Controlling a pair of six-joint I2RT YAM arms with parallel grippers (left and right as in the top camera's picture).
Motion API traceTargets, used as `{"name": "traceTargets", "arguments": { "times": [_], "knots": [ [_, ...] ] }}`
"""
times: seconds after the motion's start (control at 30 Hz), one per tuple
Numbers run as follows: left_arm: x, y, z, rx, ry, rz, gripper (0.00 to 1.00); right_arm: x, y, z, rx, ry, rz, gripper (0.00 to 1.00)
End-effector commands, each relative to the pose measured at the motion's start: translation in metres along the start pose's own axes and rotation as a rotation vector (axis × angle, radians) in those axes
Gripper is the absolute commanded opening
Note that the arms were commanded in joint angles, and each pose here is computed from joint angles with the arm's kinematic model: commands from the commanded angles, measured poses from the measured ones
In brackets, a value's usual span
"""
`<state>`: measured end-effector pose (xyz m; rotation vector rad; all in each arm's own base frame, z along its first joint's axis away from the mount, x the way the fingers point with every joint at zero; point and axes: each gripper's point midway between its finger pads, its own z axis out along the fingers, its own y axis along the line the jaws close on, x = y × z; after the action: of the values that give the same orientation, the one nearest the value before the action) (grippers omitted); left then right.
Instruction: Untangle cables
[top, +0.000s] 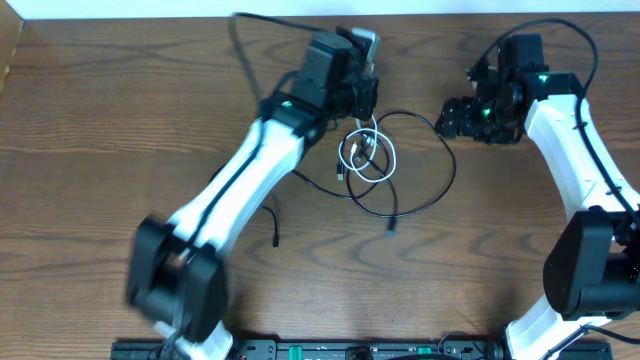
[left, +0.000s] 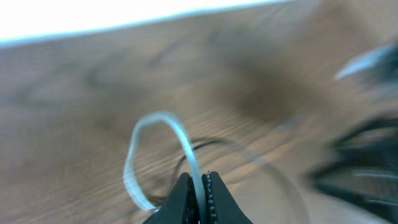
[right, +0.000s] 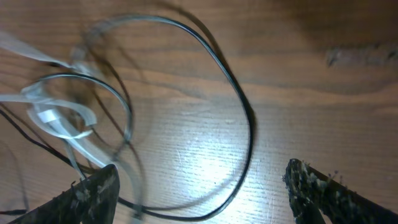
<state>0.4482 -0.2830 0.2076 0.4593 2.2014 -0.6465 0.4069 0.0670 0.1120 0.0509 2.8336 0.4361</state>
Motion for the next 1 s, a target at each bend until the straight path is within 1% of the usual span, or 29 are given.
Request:
{"name": "traceTargets", "arguments": {
  "times": [0.0,0.07,0.1,0.37,0.53,0.6,0.77,0.8,0.87,0.97],
  "knots": [
    [-0.046,-0.042,-0.065,0.130,-0.126,0.028,0.07,0.012,0.000,0.013,-0.024,0.032,0.014,0.81],
    [-0.053,-0.050,-0.078,0.153,-0.153,0.038,0.07,0.014,0.006,0.016,-0.061,0.034,0.013,0.81],
    [-0.060,-0.055,-0.091,0.164,-0.179,0.020,0.07,0.015,0.010,0.017,-0.083,0.035,0.009,0.81],
    [-0.094,-0.084,-0.149,0.283,-0.293,-0.028,0.08,0.015,0.028,0.019,-0.130,0.036,-0.020,0.81],
    [-0.113,-0.085,-0.181,0.336,-0.336,-0.112,0.07,0.013,0.034,0.019,-0.151,0.026,-0.033,0.81],
    [-0.119,-0.085,-0.190,0.378,-0.340,-0.152,0.07,0.012,0.038,0.019,-0.172,0.020,-0.036,0.81],
    [-0.141,-0.091,-0.220,0.546,-0.369,-0.240,0.07,0.007,0.043,0.018,-0.200,0.004,-0.045,0.81],
    [-0.148,-0.093,-0.231,0.591,-0.383,-0.248,0.07,0.008,0.047,0.017,-0.223,0.005,-0.046,0.82],
    [-0.154,-0.096,-0.240,0.629,-0.398,-0.253,0.07,0.007,0.057,0.014,-0.282,0.001,-0.076,0.82],
    [-0.165,-0.097,-0.252,0.668,-0.433,-0.272,0.07,0.005,0.092,0.000,-0.497,-0.031,-0.193,0.81]
  ]
}}
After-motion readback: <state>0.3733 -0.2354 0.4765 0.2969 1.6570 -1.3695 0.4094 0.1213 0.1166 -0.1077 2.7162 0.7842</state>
